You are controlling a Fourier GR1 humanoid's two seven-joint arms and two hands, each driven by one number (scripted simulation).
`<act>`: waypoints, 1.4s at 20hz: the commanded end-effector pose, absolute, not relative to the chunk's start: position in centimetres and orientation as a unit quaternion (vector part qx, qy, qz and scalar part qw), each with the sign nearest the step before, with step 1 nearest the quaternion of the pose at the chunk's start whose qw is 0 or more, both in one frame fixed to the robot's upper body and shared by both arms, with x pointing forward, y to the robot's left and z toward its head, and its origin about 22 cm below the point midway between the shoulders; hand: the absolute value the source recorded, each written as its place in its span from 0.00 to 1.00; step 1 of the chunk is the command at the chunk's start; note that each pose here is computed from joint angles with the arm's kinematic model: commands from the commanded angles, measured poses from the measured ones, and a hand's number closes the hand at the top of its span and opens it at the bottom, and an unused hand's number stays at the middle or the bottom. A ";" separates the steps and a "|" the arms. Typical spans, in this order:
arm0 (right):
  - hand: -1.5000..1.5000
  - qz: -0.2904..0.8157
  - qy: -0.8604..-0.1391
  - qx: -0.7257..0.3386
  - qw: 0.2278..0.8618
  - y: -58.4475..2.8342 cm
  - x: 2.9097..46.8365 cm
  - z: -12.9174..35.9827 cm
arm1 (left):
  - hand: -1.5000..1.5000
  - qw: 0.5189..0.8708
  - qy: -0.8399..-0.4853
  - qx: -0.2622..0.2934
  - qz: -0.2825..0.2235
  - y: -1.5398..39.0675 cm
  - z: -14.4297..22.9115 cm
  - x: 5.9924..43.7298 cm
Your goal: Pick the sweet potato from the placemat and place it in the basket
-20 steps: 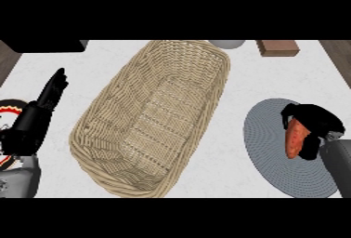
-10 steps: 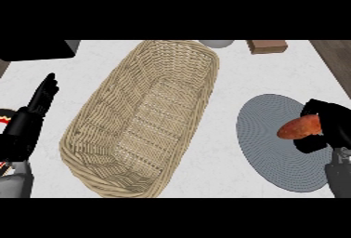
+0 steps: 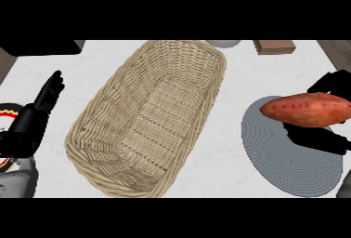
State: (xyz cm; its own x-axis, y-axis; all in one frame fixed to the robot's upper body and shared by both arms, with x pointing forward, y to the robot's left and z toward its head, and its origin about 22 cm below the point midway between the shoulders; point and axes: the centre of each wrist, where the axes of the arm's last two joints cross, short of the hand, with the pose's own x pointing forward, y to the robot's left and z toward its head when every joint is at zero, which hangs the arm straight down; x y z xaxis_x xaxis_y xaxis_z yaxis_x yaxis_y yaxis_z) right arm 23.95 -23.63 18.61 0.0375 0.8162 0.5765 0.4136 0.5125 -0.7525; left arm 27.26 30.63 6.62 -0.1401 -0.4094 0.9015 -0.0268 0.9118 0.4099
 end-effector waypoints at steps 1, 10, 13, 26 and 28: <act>1.00 0.161 -0.713 -0.432 0.528 -20.4 19.8 23.7 | 0.50 0.637 -0.742 0.133 -0.162 29.7 5.8 27.5; 1.00 0.205 -0.718 -0.371 0.552 -12.0 21.4 32.7 | 0.50 0.637 -0.742 0.126 -0.167 31.0 7.3 29.7; 1.00 0.214 -0.704 -0.378 0.562 -8.8 23.1 34.3 | 0.50 0.630 -0.750 0.111 -0.171 28.9 6.8 28.7; 1.00 0.270 -0.622 -0.345 0.649 -3.0 29.1 34.1 | 0.50 0.631 -0.748 0.120 -0.164 28.1 7.1 29.2; 1.00 0.274 -0.601 -0.339 0.670 -2.9 31.2 34.2 | 0.50 0.623 -0.754 0.121 -0.170 28.2 8.3 29.5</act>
